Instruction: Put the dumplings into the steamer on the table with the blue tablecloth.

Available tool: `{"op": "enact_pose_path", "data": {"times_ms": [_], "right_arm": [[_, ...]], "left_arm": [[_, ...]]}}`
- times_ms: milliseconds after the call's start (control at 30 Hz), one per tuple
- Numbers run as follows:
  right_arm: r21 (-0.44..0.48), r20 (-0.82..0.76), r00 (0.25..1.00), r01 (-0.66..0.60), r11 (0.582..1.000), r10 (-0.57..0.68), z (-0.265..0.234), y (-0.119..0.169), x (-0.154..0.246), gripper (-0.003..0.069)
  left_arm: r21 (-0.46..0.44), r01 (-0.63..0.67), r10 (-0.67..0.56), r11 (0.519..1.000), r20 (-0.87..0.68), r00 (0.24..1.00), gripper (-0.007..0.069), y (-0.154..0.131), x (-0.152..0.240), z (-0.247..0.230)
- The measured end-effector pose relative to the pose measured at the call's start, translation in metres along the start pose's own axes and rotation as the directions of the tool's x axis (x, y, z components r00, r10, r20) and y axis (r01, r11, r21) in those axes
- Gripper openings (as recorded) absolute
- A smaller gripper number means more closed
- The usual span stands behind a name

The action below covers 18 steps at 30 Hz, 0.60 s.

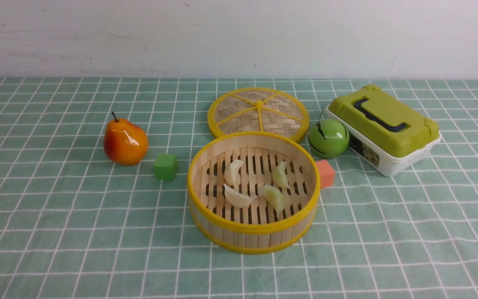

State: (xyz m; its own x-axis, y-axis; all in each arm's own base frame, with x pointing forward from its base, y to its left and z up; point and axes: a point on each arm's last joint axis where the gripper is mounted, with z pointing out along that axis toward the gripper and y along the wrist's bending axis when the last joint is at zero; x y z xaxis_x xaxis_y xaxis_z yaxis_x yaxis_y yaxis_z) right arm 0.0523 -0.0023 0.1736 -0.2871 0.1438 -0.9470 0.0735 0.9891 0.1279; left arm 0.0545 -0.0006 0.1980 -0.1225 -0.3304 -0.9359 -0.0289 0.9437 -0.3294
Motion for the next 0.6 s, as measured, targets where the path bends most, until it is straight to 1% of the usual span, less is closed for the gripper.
{"op": "enact_pose_path", "data": {"times_ms": [33, 67, 100, 267, 400, 600], "right_arm": [[0.0, 0.0, 1.0, 0.0, 1.0, 0.0, 0.0, 0.0, 0.0, 0.0006], [0.0, 0.0, 1.0, 0.0, 1.0, 0.0, 0.0, 0.0, 0.0, 0.0006], [0.0, 0.0, 1.0, 0.0, 1.0, 0.0, 0.0, 0.0, 0.0, 0.0008], [0.0, 0.0, 1.0, 0.0, 1.0, 0.0, 0.0, 0.0, 0.0, 0.0013], [0.0, 0.0, 1.0, 0.0, 1.0, 0.0, 0.0, 0.0, 0.0, 0.002], [0.0, 0.0, 1.0, 0.0, 1.0, 0.0, 0.0, 0.0, 0.0, 0.0029]], "left_arm": [[-0.019, -0.014, 0.014, 1.0, -0.015, 1.0, -0.0014, 0.003, 0.007, 0.001], [-0.018, -0.013, 0.013, 1.0, -0.017, 1.0, -0.0014, 0.003, 0.007, 0.001], [-0.03, -0.053, 0.051, 0.998, -0.042, 0.998, -0.0014, 0.005, 0.013, 0.003], [-0.037, -0.129, 0.125, 0.991, -0.111, 0.986, -0.0014, 0.007, 0.02, 0.002], [-0.044, -0.144, 0.135, 0.989, -0.163, 0.977, -0.0014, 0.009, 0.025, 0.002], [-0.042, -0.149, 0.14, 0.988, -0.173, 0.975, -0.0014, 0.009, 0.026, 0.002]]}}
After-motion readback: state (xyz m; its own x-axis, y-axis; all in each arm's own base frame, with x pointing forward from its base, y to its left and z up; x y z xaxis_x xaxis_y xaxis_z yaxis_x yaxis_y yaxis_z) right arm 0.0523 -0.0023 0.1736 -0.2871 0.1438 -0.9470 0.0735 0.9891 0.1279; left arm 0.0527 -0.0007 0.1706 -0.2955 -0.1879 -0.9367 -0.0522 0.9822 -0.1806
